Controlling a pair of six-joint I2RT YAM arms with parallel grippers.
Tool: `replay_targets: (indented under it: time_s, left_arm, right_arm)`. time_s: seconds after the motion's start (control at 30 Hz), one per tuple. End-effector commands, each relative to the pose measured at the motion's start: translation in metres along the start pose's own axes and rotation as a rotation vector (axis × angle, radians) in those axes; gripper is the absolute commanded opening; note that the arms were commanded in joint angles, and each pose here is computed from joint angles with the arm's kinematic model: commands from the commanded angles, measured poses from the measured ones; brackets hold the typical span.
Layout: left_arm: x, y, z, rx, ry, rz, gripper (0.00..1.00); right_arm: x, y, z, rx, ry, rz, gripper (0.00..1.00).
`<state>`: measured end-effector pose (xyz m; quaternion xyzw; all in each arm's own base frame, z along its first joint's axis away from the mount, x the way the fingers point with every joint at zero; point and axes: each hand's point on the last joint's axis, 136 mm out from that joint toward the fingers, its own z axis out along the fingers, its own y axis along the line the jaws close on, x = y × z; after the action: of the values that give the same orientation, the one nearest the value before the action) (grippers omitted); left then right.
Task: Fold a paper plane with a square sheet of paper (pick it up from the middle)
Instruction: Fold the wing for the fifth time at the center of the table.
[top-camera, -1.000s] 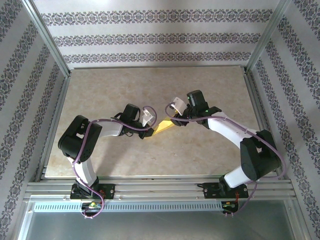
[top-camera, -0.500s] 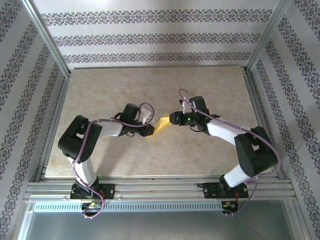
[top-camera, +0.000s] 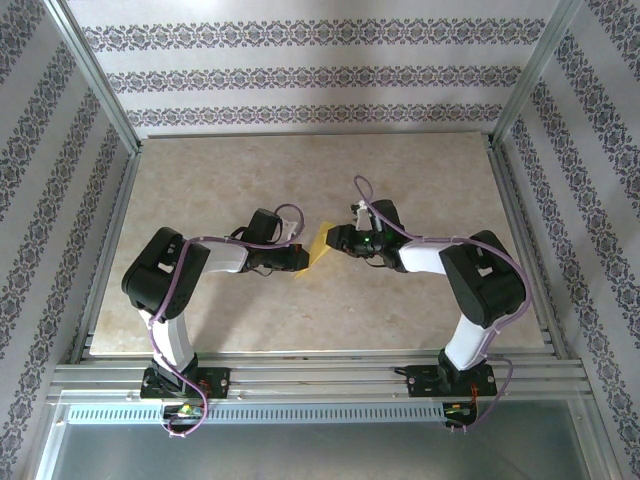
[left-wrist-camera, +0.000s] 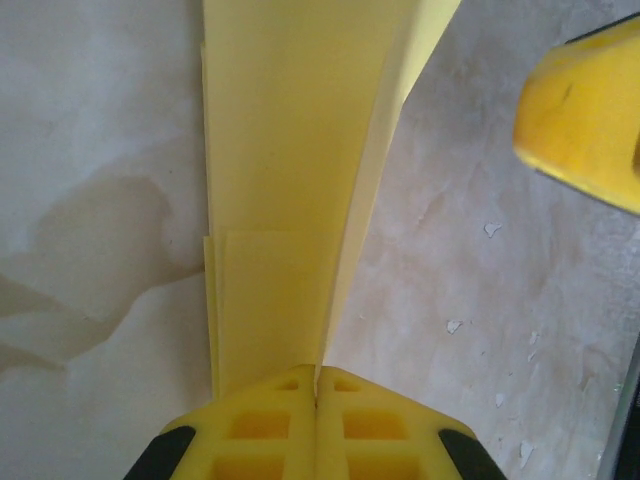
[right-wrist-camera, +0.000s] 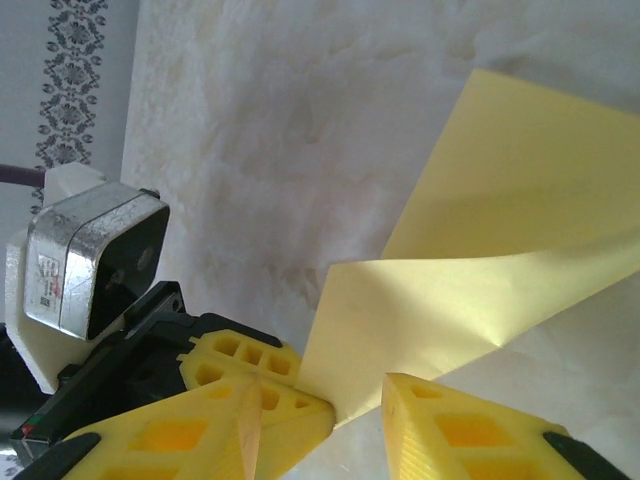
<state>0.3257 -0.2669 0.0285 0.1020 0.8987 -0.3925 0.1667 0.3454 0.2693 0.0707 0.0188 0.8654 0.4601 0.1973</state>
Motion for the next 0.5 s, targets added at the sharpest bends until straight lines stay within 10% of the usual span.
replay_targets:
  time_s: [0.0, 0.47]
  left_arm:
    - [-0.006, -0.005, 0.004, 0.008, -0.023, -0.054, 0.00]
    - [-0.004, 0.003, 0.005, -0.021, -0.027, -0.097, 0.00]
  right_arm:
    - [-0.003, 0.008, 0.009, -0.042, 0.006, 0.009, 0.37]
    - [0.000, 0.012, 0.036, -0.062, 0.071, 0.009, 0.36]
